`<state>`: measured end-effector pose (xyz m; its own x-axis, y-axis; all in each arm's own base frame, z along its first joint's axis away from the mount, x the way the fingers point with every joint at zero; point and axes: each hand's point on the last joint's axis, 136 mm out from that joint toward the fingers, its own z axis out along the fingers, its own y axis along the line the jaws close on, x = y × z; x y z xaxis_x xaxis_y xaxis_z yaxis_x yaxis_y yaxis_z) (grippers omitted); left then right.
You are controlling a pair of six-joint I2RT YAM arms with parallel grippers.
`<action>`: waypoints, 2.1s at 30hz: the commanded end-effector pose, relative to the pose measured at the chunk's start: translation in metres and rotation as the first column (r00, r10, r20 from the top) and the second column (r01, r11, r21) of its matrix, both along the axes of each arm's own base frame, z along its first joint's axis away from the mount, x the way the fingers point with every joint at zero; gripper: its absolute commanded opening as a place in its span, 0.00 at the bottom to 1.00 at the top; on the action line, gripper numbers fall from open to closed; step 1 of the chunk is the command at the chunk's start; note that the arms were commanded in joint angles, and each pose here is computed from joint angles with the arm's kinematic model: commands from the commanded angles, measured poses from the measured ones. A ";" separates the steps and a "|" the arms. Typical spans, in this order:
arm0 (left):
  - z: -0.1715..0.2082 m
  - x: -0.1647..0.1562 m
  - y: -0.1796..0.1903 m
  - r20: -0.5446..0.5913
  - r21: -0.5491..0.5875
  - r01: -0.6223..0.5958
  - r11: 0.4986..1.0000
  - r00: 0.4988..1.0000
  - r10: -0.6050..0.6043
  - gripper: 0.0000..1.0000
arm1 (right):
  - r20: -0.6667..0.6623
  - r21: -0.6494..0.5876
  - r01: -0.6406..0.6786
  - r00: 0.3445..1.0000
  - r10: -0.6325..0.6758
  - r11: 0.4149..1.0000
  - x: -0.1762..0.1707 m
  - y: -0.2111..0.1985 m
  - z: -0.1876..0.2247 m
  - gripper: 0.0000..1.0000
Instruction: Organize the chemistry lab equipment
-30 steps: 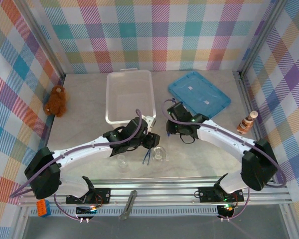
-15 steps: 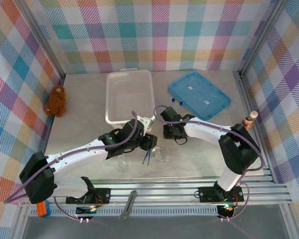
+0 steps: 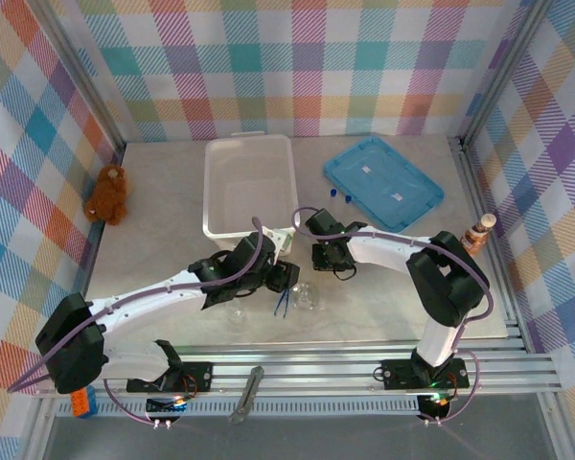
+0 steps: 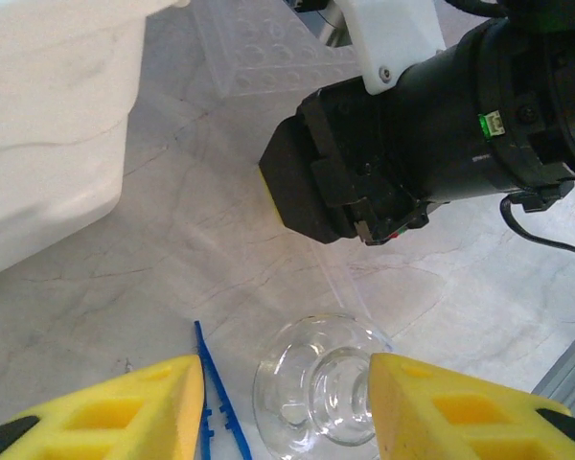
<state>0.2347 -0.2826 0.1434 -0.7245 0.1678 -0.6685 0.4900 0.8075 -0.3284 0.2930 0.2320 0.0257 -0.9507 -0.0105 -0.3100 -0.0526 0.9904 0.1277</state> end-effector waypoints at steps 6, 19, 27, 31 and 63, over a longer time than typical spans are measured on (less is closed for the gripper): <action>0.004 0.004 0.007 0.012 -0.019 -0.033 0.999 0.999 0.033 0.49 | -0.024 -0.031 0.008 1.000 -0.009 0.999 -0.001 0.001 -0.013 0.30; 0.006 0.006 0.003 0.008 -0.028 -0.029 0.999 1.000 0.029 0.49 | -0.019 -0.048 0.030 0.999 -0.031 0.998 -0.005 -0.006 -0.013 0.20; 0.011 0.007 -0.003 0.006 -0.049 -0.017 0.999 1.000 0.018 0.49 | 0.093 -0.005 0.054 0.994 -0.053 0.999 -0.002 -0.014 0.036 0.19; 0.015 0.007 -0.010 -0.004 -0.077 -0.006 0.997 1.000 0.006 0.49 | 0.165 0.033 0.063 0.984 -0.068 0.997 0.000 -0.019 0.071 0.20; 0.060 -0.001 -0.078 -0.095 -0.430 0.126 0.894 0.978 -0.183 0.50 | 0.390 0.431 0.020 0.897 -0.206 0.902 -0.001 0.011 0.208 0.20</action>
